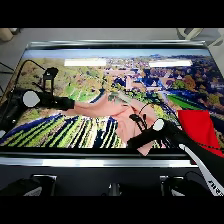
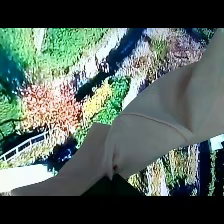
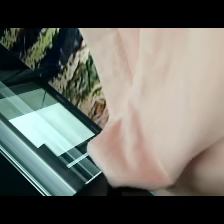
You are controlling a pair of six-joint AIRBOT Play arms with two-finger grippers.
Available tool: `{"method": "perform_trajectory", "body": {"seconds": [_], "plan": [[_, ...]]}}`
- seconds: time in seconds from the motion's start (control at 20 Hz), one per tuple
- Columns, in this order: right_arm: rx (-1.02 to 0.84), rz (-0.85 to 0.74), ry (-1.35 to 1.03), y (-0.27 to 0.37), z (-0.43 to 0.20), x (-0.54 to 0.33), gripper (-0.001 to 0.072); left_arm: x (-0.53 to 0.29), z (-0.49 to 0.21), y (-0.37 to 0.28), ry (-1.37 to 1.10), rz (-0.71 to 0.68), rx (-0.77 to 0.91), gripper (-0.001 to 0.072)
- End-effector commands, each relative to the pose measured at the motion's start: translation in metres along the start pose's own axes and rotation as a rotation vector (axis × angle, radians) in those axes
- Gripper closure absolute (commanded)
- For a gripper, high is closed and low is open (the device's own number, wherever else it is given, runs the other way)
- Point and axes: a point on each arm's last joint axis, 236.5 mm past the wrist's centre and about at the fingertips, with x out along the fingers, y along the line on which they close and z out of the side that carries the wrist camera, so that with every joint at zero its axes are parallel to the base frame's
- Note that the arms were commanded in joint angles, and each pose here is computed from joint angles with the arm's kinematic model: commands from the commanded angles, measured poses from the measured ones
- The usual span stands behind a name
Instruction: Fold the shirts.
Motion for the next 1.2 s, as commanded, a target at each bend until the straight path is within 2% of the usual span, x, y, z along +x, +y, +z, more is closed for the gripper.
{"method": "perform_trajectory", "body": {"seconds": [0.0,0.05,0.15,0.25,0.3,0.35,0.45,0.55,0.85,1.15], "plan": [[-0.250,-0.050,-0.016,0.014,0.019,-0.041,0.0693,-0.037,0.034,-0.007,-0.122,-0.004,0.089,0.0685],[-0.367,-0.118,-0.058,0.021,0.035,-0.074,0.0693,-0.072,0.060,-0.009,-0.227,0.010,0.113,0.0684],[-0.564,-0.451,-0.241,0.027,0.081,-0.195,0.0692,-0.190,0.123,-0.017,-0.558,0.039,0.137,0.0685],[-0.576,-0.935,-0.594,0.048,0.099,-0.391,0.0691,-0.360,0.160,-0.020,-0.983,0.043,0.094,0.0685],[-0.549,-1.125,-0.821,0.075,0.083,-0.490,0.0692,-0.447,0.156,-0.021,-1.187,0.027,0.057,0.0685],[-0.515,-1.228,-1.071,0.113,0.050,-0.572,0.0693,-0.512,0.140,-0.021,-1.330,0.000,0.020,0.0684],[-0.494,-1.190,-1.423,0.176,-0.007,-0.646,0.0693,-0.578,0.104,-0.035,-1.462,-0.121,-0.026,0.0685],[-0.503,-1.155,-1.515,0.194,-0.031,-0.660,0.0692,-0.591,0.086,-0.049,-1.478,-0.166,0.025,0.0685],[-0.478,-1.166,-1.389,0.173,-0.014,-0.640,0.0692,-0.606,0.084,-0.047,-1.543,-0.123,0.064,0.0685],[-0.508,-1.245,-0.959,0.109,0.053,-0.576,0.0690,-0.526,0.118,0.001,-1.292,0.146,0.037,0.0685]]}}
